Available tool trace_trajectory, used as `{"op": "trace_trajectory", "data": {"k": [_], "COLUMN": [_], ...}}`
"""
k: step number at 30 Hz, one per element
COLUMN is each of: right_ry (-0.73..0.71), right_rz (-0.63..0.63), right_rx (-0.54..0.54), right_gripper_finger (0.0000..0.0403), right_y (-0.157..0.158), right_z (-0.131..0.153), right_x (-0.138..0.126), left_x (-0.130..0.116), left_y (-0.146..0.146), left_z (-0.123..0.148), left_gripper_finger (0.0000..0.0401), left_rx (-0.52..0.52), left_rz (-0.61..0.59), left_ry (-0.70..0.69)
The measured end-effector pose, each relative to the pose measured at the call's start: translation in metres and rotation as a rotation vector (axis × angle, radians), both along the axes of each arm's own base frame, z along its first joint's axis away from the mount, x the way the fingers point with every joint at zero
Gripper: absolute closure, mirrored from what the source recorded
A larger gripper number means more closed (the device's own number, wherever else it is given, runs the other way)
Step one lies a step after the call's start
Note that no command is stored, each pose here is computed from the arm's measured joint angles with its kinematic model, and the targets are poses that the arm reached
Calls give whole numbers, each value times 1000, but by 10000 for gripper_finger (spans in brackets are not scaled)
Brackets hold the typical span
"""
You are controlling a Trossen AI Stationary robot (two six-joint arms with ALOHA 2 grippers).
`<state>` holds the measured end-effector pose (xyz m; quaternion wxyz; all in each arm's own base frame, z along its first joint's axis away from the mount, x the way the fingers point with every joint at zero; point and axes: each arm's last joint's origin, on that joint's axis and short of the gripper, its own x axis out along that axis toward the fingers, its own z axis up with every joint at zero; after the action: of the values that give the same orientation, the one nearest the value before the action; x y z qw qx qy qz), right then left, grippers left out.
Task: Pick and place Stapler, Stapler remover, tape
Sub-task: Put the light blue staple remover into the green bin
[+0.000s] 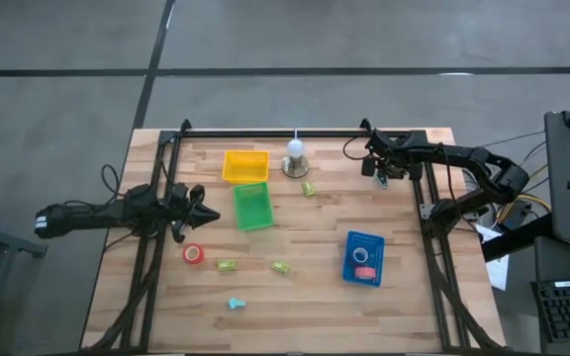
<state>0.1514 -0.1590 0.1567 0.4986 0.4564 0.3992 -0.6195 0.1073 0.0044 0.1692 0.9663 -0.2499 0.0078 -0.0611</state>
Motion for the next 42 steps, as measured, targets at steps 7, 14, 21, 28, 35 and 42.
{"op": "trace_trajectory", "data": {"k": [7, 14, 21, 28, 35, 42], "right_ry": [-8, -56, -141, -238, -415, -588], "right_rz": [49, 112, 188, 256, 314, 291], "right_rx": [-16, 1, -63, -100, -157, -254], "right_gripper_finger": [388, 394, 395, 395, 395, 395], "right_y": [-1, -1, 7, 34, 77, 113], "right_z": [-1, 6, 31, 51, 73, 93], "right_x": [1, 8, 23, 49, 87, 122], "left_x": [0, 0, 0, 0, 0, 0], "left_y": [0, 0, 0, 0, 0, 0], "left_z": [0, 0, 0, 0, 0, 0], "left_gripper_finger": [378, 378, 378, 378, 378, 378], "left_rx": [0, 0, 0, 0, 0, 0], "left_rz": [-1, 0, 0, 0, 0, 0], "left_ry": [0, 0, 0, 0, 0, -1]}}
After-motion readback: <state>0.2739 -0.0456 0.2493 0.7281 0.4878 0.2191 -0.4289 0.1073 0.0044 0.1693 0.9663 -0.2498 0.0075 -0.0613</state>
